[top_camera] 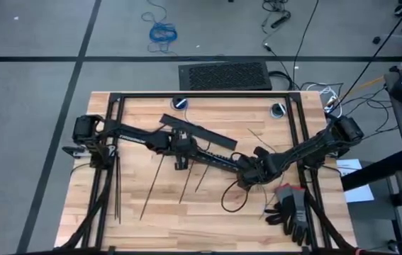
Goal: Ziptie cables
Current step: Put the zip tied cable wire into the black cable duct
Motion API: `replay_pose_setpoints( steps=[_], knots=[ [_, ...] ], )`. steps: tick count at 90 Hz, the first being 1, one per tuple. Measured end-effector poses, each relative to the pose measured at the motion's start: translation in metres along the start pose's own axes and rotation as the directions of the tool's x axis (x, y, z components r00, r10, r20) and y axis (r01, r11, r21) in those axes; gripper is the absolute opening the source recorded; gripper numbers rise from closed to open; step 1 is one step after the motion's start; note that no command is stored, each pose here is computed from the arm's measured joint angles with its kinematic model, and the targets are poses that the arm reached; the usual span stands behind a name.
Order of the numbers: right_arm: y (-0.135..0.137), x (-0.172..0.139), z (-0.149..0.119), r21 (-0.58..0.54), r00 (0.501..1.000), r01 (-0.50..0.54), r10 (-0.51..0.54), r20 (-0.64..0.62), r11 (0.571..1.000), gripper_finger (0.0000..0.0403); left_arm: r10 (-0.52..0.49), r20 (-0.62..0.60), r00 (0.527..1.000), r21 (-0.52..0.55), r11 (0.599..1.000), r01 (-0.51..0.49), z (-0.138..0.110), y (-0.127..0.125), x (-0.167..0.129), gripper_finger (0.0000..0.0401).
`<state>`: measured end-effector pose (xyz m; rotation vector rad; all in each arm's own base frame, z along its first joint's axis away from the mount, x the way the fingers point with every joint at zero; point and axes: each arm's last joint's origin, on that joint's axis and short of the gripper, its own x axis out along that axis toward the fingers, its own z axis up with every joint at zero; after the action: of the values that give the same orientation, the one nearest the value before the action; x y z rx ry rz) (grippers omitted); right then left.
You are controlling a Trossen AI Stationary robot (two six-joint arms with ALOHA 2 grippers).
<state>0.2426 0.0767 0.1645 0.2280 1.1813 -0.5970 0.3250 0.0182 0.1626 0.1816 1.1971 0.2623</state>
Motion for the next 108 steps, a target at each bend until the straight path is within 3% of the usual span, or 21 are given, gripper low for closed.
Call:
replay_pose_setpoints(
  steps=[22,38,58,76,108],
  knots=[
    [0.003,-0.013,-0.001,0.005,1.0,0.025,-0.025,-0.017,1.0,0.0144,-0.017,-0.005,1.0,-0.059,0.998,0.017,-0.001,-0.013,-0.004,0.0],
    [0.007,-0.031,0.002,-0.063,0.996,0.085,-0.083,0.032,0.994,0.0136,-0.116,-0.007,0.993,-0.1,0.988,0.115,-0.001,-0.026,-0.008,0.0008],
    [0.006,-0.043,0.004,-0.081,0.981,0.175,-0.167,0.1,0.981,0.0135,-0.147,0.075,0.986,-0.055,0.987,0.152,0.015,-0.036,-0.024,0.0012],
    [0.005,-0.039,0.005,-0.08,0.989,0.139,-0.135,0.052,0.987,0.0135,-0.151,0.102,0.983,-0.027,0.988,0.154,0.022,-0.036,-0.029,0.0013],
    [0.005,-0.04,0.002,-0.129,0.993,0.118,-0.119,0.004,0.985,0.0135,-0.177,-0.003,0.984,-0.01,0.984,0.177,0.011,-0.038,-0.03,0.0013]
  ],
)
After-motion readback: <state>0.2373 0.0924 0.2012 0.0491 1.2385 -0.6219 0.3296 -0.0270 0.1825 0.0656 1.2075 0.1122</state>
